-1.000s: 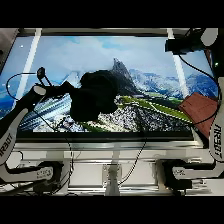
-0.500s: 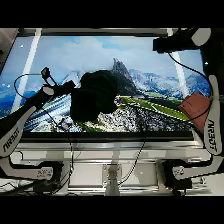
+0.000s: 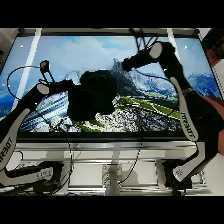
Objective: Fold the clothes and pants, and hang the long-sleeved shirts on hangers.
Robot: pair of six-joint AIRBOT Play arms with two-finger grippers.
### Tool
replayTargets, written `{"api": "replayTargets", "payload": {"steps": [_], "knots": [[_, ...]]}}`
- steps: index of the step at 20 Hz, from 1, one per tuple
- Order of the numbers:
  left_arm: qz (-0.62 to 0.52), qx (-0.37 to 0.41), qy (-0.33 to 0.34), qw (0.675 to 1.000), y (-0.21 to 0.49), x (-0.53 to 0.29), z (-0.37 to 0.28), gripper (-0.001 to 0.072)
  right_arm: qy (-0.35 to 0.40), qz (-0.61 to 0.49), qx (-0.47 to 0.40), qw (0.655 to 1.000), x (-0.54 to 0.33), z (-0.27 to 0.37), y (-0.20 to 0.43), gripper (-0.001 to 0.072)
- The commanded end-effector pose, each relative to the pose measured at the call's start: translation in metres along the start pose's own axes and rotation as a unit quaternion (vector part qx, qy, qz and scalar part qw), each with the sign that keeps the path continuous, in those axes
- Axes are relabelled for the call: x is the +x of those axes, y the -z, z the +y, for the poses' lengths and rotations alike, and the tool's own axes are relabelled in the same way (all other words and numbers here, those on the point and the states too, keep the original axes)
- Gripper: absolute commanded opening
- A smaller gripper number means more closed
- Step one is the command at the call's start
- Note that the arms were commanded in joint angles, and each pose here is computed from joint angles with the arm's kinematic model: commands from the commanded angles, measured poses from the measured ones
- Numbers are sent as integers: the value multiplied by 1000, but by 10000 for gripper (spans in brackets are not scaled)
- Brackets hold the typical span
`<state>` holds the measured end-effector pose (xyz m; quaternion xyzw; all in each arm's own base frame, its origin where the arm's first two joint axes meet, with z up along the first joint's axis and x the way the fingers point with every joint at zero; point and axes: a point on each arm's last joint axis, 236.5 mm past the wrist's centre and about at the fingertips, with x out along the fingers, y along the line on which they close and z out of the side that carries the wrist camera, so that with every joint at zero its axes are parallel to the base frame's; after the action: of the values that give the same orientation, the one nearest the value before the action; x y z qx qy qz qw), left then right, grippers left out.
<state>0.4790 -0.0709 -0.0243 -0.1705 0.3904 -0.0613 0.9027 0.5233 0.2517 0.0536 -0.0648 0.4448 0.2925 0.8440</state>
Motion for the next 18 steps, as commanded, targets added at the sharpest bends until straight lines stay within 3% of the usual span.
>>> {"api": "replayTargets", "payload": {"steps": [1, 5, 8, 14, 18], "knots": [[49, 20, 11, 999, 22, -6, -6, 24, -27, 40, -31, 998, 48, 36, 24, 440], [92, 21, 22, 995, 43, -8, -12, 24, -31, 46, 26, 998, 74, 31, 33, 461], [104, 23, 27, 994, 49, -8, -15, 24, -75, 47, 87, 992, 84, 44, 35, 486], [110, 27, 30, 993, 53, -8, -20, 24, -68, 37, 218, 973, 94, 19, 33, 499], [110, 27, 31, 993, 53, -8, -20, 24, -160, 99, 277, 942, 107, 59, 58, 498]]}}
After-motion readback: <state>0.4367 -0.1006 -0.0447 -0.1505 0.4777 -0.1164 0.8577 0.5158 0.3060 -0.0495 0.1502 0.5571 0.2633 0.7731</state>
